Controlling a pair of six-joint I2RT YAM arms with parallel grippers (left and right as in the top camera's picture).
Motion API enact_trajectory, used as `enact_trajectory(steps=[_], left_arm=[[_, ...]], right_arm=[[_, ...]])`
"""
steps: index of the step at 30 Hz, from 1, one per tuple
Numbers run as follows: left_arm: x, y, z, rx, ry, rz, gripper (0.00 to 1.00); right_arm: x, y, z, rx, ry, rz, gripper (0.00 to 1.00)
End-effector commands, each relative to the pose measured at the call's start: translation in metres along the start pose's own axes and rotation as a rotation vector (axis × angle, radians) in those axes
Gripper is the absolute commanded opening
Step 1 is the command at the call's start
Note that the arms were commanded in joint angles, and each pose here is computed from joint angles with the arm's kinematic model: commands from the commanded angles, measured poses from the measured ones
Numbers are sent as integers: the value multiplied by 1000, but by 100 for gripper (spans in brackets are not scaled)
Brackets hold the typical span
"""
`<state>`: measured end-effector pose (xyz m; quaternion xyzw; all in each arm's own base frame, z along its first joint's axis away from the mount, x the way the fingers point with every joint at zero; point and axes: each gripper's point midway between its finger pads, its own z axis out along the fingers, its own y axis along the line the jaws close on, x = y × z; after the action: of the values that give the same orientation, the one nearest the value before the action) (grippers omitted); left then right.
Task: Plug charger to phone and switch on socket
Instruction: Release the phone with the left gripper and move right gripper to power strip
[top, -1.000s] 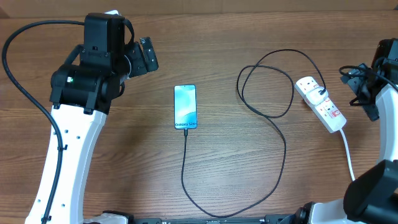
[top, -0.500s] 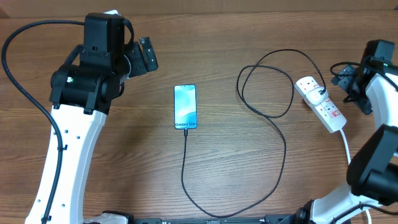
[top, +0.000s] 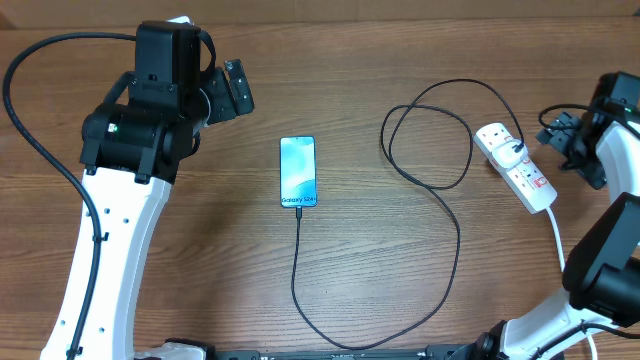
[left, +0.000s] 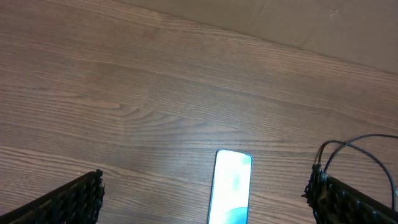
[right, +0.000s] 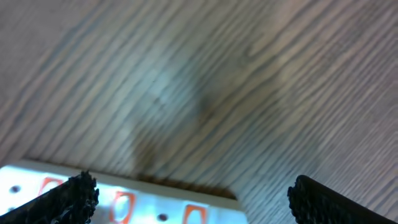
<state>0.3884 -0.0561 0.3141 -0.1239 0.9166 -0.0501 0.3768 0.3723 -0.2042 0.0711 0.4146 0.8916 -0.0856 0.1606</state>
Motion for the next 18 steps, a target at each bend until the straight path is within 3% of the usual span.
enact_trajectory(steps=[1, 18], left_arm=[[1, 2, 1, -14, 1, -8, 100], [1, 2, 1, -14, 1, -8, 100]], right_arm=[[9, -7, 9, -28, 35, -12, 100], [28, 7, 25, -117, 93, -45, 100]])
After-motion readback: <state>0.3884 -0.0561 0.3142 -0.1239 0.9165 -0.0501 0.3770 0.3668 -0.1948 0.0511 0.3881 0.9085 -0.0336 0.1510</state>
